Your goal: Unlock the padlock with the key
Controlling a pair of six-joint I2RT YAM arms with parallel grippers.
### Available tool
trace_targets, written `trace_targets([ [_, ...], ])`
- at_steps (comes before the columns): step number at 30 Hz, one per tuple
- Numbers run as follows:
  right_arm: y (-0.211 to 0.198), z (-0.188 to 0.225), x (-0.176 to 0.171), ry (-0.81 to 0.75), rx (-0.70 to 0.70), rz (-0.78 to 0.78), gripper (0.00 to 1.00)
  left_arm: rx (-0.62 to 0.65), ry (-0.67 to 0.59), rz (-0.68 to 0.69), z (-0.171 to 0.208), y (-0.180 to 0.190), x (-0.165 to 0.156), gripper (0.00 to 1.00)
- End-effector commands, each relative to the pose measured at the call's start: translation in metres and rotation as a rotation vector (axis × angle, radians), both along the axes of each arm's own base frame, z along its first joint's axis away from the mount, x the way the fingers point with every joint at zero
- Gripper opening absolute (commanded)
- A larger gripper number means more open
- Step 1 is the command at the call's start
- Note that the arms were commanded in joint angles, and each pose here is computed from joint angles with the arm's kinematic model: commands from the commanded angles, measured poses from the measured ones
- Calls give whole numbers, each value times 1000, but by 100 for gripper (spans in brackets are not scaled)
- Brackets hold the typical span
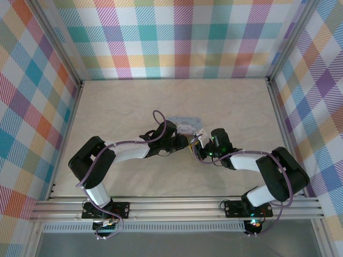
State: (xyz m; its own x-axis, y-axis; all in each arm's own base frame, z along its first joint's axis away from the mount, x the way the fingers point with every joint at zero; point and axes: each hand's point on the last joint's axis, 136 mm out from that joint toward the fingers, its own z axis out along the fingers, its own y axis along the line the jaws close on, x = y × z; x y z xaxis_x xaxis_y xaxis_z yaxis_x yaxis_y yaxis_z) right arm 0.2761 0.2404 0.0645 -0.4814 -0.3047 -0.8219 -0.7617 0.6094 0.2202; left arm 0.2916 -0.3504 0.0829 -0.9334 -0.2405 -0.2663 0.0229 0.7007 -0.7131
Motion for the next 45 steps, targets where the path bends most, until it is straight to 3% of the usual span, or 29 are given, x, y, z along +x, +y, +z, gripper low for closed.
trace_targets([
  [1,20,60,26,-157,154,8,0,-31,49,-82,-1,-16,-19,21],
  [17,9,-7,-2,147,76,-123,0,-2,30,-21,-3,0,-15,35],
  [30,9,-28,-18,273,39,-144,0,-1,7,68,8,35,-15,56],
  [45,19,-12,-24,520,203,-277,0,-281,-25,276,14,51,-11,56],
])
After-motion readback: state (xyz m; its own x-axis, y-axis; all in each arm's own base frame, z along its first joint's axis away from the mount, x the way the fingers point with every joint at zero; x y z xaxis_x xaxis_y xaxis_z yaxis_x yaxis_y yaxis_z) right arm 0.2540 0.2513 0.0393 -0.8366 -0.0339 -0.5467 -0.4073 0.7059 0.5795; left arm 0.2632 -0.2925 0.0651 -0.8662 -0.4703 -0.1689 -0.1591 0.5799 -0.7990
